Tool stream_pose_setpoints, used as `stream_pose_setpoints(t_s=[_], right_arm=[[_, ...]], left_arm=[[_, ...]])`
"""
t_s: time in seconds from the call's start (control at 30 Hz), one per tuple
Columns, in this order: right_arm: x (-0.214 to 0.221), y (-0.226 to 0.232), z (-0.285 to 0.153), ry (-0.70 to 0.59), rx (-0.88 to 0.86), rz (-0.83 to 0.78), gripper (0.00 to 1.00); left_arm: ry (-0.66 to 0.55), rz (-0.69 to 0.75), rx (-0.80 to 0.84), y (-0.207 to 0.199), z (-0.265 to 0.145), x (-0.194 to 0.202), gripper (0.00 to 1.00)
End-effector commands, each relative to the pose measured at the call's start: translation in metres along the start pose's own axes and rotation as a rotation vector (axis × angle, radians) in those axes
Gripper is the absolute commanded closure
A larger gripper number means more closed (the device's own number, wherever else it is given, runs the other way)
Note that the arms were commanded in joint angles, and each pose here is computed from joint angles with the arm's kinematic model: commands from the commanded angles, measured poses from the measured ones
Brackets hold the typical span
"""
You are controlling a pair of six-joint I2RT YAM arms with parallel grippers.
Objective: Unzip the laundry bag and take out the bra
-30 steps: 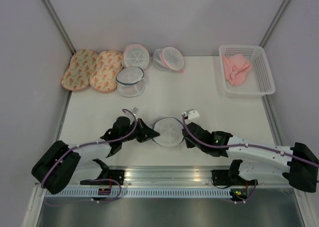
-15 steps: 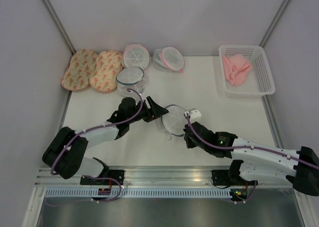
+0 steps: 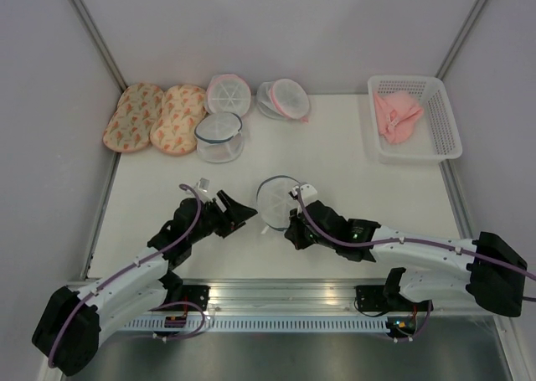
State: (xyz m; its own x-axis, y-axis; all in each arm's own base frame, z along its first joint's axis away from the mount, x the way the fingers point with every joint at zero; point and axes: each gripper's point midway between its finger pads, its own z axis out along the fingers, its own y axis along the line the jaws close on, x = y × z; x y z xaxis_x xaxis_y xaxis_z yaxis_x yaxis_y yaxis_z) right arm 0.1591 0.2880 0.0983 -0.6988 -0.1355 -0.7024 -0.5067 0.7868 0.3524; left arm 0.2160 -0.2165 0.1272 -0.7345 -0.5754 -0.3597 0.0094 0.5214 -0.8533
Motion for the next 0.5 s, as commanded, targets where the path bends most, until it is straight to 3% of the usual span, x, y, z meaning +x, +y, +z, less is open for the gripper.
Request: stream_pose_setpoints(t_s=[0.0, 0.17, 0.47], right_arm=[[-0.031, 0.037, 0.003, -0.071, -0.142, 0.006, 0.99], [-0.027, 0.043, 0.009, -0.045, -0.162, 0.009, 0.99], [-0.035, 0.048, 0.002, -0.075, -0.190, 0.016, 1.00]], left_arm=[[0.094, -0.186, 0.060, 0.009, -0.004, 0.030, 0.22], [0.046, -0.268, 0.204, -0.012, -0.002, 0.021, 0.21], [0.063, -0.252, 0.342, -0.058, 0.014, 0.017, 0.21]])
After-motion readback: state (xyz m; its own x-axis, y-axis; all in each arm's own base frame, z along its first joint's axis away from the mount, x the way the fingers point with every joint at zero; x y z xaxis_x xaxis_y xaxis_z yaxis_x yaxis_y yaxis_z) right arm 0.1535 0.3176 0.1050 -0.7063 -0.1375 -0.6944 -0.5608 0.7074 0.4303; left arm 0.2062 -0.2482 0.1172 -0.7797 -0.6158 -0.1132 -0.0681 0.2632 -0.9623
